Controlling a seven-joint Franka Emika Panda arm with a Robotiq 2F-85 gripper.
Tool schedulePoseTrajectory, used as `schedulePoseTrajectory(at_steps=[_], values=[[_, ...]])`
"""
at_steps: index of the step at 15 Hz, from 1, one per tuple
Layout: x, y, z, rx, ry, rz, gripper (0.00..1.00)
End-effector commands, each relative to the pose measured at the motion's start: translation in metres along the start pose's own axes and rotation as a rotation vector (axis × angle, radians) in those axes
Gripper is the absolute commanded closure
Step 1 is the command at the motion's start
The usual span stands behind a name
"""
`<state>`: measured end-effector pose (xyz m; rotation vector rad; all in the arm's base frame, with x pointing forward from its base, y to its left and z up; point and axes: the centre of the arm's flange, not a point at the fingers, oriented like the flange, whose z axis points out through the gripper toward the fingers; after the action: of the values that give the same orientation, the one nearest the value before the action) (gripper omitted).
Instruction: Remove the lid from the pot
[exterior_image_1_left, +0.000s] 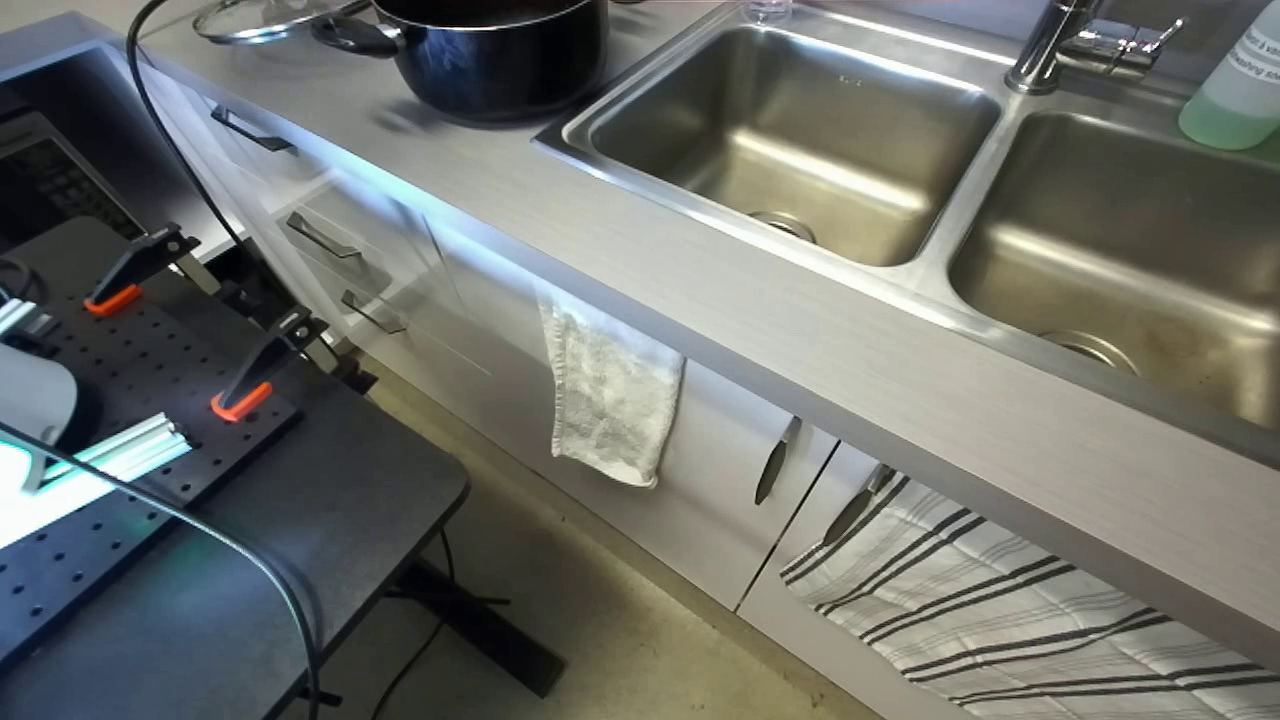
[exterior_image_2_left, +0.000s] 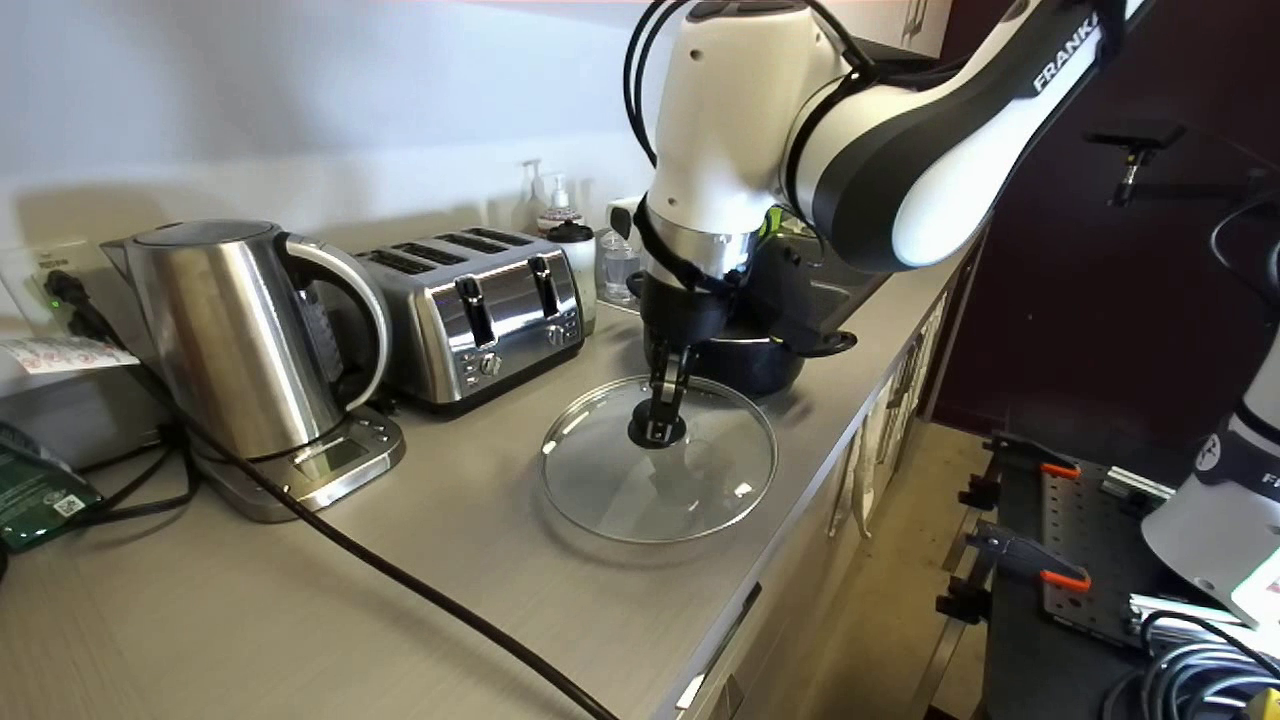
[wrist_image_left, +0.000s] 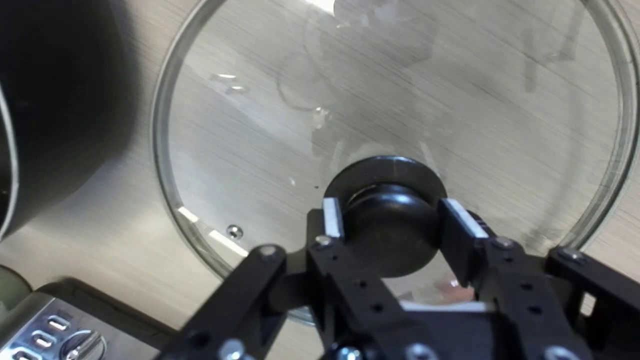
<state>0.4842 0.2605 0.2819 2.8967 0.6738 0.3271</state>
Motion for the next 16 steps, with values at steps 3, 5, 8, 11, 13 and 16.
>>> schedulePoseTrajectory(at_steps=[3,5,8,11,13,16], values=[[0.013,0.003,0.025,0.005,-0.004,-0.011,0.75],[0.012,0.004,0.032,0.008,-0.011,-0.012,0.75],[0.014,0.005,0.036,0.013,-0.011,-0.015,0.75],[0.013,0.005,0.04,0.013,-0.015,-0.021,0.75],[0.012,0.005,0.041,0.016,-0.018,-0.022,0.75],[0.01,0.006,0.043,0.019,-0.025,-0.021,0.24]])
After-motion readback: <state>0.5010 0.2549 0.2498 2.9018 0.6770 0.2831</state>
